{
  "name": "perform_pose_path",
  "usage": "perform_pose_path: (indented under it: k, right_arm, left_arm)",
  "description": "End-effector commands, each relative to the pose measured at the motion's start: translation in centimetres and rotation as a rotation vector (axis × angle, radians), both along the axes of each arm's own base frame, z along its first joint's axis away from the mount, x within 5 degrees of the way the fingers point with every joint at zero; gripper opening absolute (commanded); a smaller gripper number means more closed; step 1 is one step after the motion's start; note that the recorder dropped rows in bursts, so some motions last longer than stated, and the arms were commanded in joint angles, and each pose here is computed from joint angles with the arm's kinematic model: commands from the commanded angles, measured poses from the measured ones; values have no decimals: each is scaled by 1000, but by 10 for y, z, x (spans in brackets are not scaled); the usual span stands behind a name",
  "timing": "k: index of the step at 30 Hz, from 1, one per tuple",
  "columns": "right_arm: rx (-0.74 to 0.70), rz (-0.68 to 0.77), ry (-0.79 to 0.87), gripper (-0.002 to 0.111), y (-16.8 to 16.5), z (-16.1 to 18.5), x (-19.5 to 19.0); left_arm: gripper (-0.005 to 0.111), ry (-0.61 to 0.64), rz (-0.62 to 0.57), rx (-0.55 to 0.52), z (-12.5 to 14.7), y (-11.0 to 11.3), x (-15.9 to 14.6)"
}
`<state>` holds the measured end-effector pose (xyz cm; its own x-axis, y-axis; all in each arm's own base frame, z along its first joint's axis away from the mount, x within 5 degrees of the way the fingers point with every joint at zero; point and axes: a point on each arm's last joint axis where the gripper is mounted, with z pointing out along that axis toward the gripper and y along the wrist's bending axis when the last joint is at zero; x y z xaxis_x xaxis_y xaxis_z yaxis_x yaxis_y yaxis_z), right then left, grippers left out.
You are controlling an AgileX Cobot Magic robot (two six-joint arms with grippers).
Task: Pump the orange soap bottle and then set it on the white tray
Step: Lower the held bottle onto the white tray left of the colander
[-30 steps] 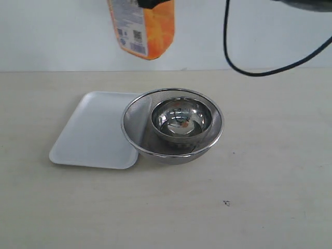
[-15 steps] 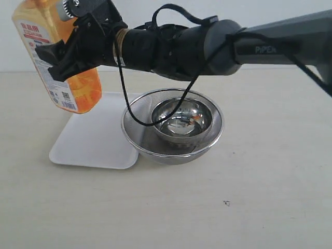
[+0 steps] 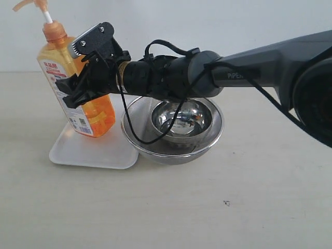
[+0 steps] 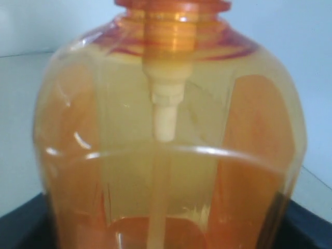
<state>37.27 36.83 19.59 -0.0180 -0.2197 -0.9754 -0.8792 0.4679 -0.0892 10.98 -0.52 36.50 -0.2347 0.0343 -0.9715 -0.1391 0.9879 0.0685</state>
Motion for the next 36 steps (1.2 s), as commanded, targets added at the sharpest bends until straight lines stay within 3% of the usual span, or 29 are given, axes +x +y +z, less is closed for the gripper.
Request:
perform_pose_path:
  k: [1,4,6,7,9,17,20,22,28,36]
  right_arm:
    - [73,14,-22,0,1,17,1]
    - [70,12,-21,4,1,17,1]
    - [64,1,-11,22,1,16,2]
    - [60,-7,-8,38,0,16,2]
    - [55,-15,-3,52,0,15,3]
    - [41,-33,6,61,-1,14,4]
    - [79,-71,48,85,-2,15,6]
    - [96,-63,48,90,-2,16,6]
    - [173,-8,42,89,1,27,1]
    - [25,-140,26,89,-14,49,4]
  left_arm:
    - [5,-10,5,-3,0,1,-1]
    - [5,-12,1,-4,0,1,-1]
    - [5,-12,1,-4,0,1,-1]
    - [5,-12,1,-4,0,1,-1]
    - [5,-12,1,-4,0,1,-1]
    - [5,-25,1,11,2,1,-1]
    - [5,-31,0,16,2,1,0]
    - [5,-32,-4,14,2,1,0]
    - [5,-39,-2,22,3,1,0]
    - [5,-67,8,51,6,2,0]
